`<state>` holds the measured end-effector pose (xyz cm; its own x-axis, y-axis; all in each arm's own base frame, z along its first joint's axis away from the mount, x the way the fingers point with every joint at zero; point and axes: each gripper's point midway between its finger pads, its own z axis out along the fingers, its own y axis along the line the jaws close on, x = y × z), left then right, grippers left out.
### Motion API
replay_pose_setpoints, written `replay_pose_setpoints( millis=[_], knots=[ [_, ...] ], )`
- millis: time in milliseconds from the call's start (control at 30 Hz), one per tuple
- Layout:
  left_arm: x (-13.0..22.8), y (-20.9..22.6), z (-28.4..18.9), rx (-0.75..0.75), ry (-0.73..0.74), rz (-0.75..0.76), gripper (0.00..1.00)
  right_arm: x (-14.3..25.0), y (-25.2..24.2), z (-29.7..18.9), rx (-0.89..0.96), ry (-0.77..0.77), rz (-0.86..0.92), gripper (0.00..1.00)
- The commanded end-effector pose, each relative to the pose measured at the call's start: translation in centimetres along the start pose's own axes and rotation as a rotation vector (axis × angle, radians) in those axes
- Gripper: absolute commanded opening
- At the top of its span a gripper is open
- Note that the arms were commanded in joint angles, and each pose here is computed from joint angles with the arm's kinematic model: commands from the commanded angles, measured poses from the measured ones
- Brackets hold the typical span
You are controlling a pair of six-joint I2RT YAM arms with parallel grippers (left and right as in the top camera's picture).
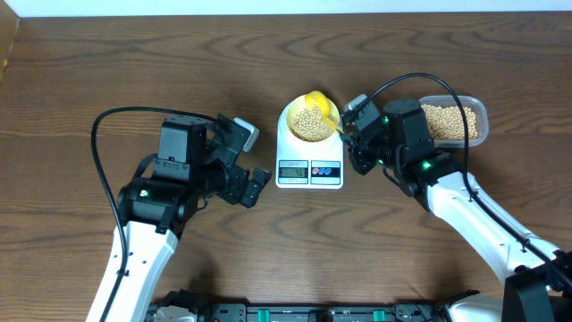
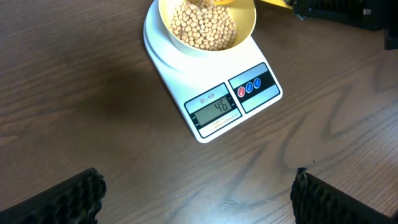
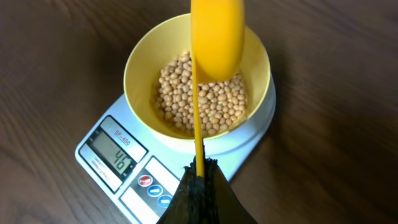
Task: Scoop item into bowl and weigh 50g on scale
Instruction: 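Tilt the scoop with the right gripper, trickling soybeans into the bowl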
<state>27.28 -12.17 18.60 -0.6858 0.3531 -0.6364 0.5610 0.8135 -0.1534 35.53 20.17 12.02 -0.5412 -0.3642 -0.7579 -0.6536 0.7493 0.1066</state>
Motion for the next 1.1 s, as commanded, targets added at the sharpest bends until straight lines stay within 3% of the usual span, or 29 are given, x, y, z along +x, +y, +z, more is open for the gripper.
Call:
replay_pose_setpoints(
  millis=[0, 433, 633, 1067],
  knots=[
    [0.3, 0.2, 0.2, -0.004, 0.011, -0.018, 0.98, -0.8, 0.5, -0.6, -0.001, -0.016, -0.058, 0.01],
    [0.3, 0.2, 0.2, -0.004, 0.011, -0.018, 0.98, -1.3, 0.8, -0.9, -0.02, -0.036, 0.001, 0.01],
    [0.3, 0.2, 0.2, -0.004, 0.011, -0.018, 0.98, -1.3, 1.0, -0.9, -0.032, -0.036, 0.127, 0.01],
    [0.3, 0.2, 0.2, -0.004, 0.011, -0.018, 0.98, -1.7, 1.1, -1.2, -0.033, -0.049, 0.128, 0.01]
  ],
)
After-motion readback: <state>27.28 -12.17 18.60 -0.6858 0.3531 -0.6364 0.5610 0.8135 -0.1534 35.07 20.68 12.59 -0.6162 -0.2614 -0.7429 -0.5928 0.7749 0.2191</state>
